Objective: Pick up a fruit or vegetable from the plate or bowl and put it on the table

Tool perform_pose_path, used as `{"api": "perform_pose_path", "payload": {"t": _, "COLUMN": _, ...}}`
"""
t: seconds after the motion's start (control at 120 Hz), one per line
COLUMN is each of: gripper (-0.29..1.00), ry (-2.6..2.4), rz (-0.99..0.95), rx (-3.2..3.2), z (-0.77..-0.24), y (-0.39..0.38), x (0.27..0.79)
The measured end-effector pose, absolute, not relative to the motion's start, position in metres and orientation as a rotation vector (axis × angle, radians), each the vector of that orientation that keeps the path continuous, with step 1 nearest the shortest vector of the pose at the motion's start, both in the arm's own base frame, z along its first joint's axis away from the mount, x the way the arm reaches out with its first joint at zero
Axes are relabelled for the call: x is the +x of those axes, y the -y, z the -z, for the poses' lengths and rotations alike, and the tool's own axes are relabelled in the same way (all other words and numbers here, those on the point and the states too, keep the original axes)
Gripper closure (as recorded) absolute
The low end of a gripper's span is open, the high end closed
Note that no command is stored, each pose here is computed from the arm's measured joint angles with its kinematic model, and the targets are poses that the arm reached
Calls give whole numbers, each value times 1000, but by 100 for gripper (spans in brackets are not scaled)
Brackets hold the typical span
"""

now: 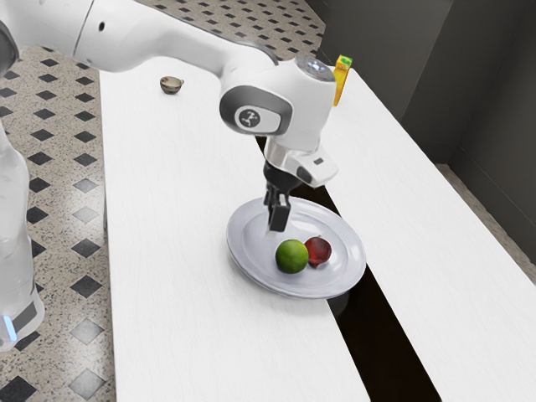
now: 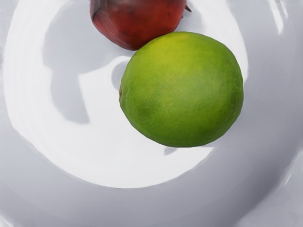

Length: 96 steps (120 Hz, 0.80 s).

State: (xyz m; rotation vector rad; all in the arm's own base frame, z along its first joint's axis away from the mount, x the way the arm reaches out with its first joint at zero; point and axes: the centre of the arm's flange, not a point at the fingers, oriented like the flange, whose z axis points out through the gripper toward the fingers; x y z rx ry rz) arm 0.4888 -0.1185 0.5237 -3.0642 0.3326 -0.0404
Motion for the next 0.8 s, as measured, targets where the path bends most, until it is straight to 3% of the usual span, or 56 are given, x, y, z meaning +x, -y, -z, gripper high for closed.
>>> {"api": "perform_pose_path", "payload": {"t": 0.525, "gripper": 0, "ry": -325, "rz": 5, "rx": -3072, "z": -505, "y": 121, "x": 496}}
{"api": "perform_pose_path", "payload": {"t": 0.8, "gripper": 0, "ry": -326, "rz": 92, "rx": -3080, "z": -505, "y": 123, "x": 506}}
